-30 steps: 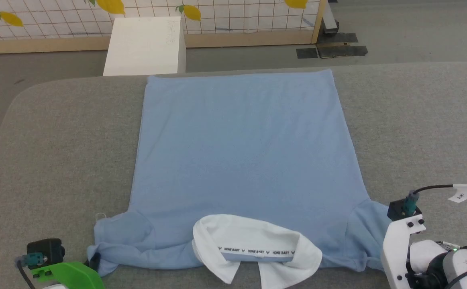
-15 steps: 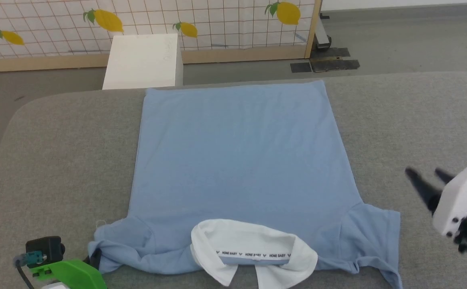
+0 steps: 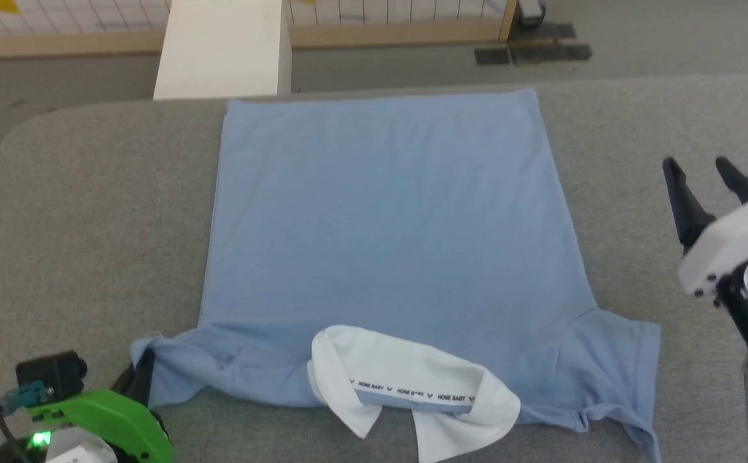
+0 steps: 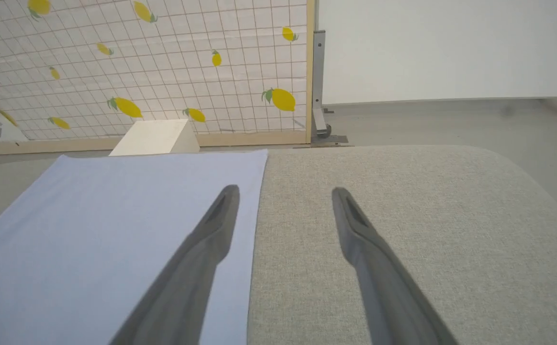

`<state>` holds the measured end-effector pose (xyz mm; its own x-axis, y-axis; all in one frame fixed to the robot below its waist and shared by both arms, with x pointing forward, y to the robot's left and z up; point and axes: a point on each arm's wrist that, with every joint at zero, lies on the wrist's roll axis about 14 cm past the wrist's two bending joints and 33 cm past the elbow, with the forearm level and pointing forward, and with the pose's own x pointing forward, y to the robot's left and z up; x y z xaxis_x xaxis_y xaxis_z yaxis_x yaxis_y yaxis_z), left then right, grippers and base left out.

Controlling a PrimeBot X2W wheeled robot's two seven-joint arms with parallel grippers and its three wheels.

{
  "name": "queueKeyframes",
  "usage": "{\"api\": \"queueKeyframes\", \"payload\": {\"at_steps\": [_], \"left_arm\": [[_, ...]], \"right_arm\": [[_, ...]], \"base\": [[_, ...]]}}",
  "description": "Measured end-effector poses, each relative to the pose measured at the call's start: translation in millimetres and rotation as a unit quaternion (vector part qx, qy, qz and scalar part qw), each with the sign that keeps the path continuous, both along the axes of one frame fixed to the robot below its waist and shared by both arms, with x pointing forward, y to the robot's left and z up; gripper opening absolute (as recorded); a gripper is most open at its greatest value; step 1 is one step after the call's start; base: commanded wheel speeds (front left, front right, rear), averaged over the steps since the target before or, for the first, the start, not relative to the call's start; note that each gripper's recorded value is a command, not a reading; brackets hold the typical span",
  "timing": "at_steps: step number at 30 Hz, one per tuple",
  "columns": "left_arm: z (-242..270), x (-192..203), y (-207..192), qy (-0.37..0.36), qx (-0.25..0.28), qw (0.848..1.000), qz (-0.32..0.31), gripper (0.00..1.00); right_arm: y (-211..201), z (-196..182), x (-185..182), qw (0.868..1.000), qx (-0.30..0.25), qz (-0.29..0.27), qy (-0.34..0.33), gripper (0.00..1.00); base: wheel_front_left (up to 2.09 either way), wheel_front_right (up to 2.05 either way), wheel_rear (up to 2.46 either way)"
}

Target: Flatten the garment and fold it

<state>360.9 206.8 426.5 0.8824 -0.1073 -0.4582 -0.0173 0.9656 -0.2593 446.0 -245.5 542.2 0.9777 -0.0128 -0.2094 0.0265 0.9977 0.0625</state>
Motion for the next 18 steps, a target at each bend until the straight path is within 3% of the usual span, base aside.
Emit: {"api": "queueKeyframes", "payload": {"at_steps": [9,18], "left_arm": [[7,30,-3,-0.039,-0.019,0.999,-0.012,0.00],[-19,39,6,-0.016,-0.024,1.000,-0.010,0.00]], "right_arm": [[6,-13,90,0.998,-0.038,0.007,0.041,1.00],[16,-52,166,0.989,-0.080,0.012,0.125,1.00]], "base": [[0.00,0.00,0.00],[0.00,0.00,0.00]]}}
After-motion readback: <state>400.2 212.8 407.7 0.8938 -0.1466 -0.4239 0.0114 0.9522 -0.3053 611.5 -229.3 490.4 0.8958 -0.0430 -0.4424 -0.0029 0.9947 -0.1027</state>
